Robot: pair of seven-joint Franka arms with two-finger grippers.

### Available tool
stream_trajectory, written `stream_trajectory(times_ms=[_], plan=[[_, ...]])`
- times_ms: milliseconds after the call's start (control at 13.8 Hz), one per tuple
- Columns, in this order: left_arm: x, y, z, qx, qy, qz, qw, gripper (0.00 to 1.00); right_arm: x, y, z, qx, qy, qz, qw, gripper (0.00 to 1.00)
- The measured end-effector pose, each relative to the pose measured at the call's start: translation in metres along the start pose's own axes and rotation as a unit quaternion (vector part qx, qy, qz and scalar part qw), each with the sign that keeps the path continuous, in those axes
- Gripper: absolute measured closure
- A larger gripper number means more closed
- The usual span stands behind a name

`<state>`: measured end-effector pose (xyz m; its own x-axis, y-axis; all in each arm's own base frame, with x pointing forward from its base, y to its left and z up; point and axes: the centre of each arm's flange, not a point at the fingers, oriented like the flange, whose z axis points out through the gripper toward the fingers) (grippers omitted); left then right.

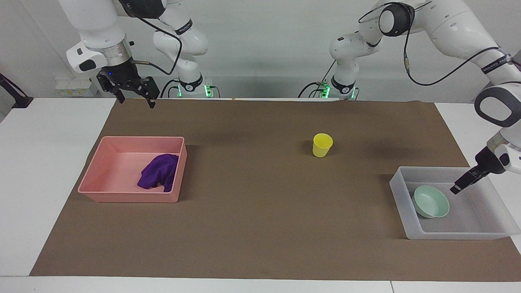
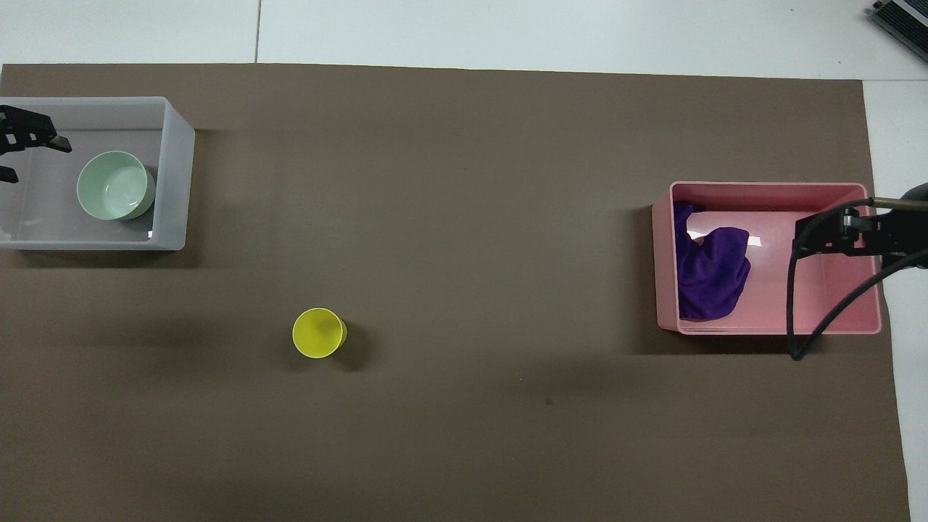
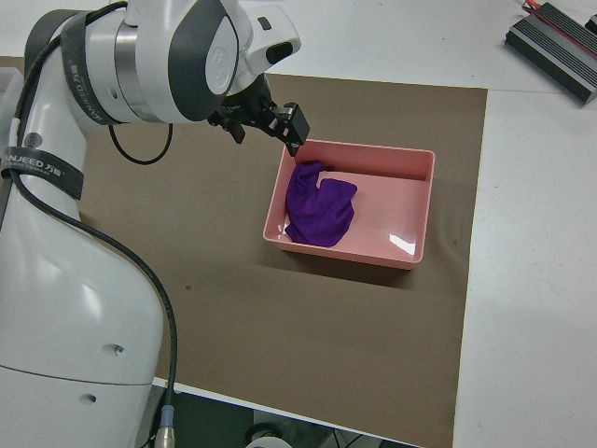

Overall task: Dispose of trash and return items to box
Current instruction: 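Release the green bowl and move the left gripper toward the yellow cup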

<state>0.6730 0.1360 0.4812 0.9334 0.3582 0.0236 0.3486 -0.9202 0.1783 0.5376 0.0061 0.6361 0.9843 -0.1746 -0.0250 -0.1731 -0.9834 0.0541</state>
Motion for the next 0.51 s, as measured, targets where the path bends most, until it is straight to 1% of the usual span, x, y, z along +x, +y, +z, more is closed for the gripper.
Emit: stream_trajectory(times_ms=[145, 291, 508], plan=[[-0.03, 0.04, -0.016, 0.002, -0.043, 0.032, 0.999, 0.0, 0.0, 0.001, 0.0, 0.0, 0.0, 0.001, 1.0, 0.0], [-0.066, 0.088, -0.011, 0.009, -0.085, 0.065, 0.994, 0.0, 0.0, 0.001, 0.0, 0.0, 0.0, 0.001, 1.0, 0.0], [-0.131, 0.13, 0.006, 0.019, -0.124, 0.105, 0.986, 0.0, 0.0, 0.001, 0.0, 0.0, 0.0, 0.001, 1.0, 0.0]])
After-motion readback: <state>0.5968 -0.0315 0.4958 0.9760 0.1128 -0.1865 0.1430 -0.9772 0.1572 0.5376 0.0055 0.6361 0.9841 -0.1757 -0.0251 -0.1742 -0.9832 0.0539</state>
